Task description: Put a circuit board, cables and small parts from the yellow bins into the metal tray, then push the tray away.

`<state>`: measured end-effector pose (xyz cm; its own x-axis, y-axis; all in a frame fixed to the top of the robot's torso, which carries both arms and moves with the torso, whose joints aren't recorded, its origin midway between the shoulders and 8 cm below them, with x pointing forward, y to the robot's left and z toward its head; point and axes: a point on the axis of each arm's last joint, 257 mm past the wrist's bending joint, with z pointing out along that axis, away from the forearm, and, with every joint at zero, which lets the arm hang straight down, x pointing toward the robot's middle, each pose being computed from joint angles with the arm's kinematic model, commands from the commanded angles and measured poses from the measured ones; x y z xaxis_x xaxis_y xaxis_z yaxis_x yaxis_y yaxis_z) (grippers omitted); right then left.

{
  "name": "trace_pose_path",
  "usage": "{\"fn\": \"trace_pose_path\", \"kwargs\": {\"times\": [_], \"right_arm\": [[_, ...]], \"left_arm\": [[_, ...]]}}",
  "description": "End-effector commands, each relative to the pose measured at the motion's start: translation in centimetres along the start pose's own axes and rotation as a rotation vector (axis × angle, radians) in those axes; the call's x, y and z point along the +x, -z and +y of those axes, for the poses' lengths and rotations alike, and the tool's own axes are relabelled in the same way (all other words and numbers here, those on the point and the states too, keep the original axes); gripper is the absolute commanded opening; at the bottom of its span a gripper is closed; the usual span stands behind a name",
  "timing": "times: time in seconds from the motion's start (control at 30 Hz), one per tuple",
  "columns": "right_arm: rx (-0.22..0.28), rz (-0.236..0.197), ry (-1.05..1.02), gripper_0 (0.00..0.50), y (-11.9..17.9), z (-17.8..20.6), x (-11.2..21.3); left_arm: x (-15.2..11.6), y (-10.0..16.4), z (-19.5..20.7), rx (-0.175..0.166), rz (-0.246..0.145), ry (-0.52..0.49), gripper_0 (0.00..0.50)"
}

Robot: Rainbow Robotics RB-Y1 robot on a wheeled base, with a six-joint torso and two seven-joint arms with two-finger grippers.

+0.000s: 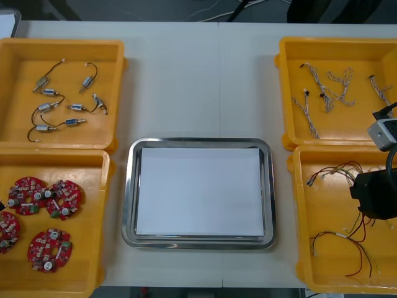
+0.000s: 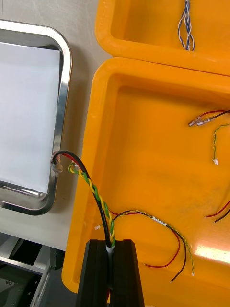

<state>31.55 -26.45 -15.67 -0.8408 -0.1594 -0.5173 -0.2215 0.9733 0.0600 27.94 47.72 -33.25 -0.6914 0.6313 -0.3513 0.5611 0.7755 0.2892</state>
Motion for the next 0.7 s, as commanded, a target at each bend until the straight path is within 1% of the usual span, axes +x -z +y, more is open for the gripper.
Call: {"fn": "trace_pose_path", "kwargs": {"times": [0.03,0.5,0.7], "right_arm": [[0.034,0.000,0.012,0.000,0.49,-0.30,0.18],[0.034,0.000,0.012,0.000,0.49,-0.30,0.18],[0.034,0.000,0.012,0.000,0.49,-0.30,0.18]], "left_arm": [[1.77,-0.48,-0.85,0.010,0.024,-0.182,0.432],[2.24,-1.03,-1.32,0.012,0.026,-0.183,0.411],[1.91,-1.36,-1.56,0.007,0.015,-0.182,0.411]]}}
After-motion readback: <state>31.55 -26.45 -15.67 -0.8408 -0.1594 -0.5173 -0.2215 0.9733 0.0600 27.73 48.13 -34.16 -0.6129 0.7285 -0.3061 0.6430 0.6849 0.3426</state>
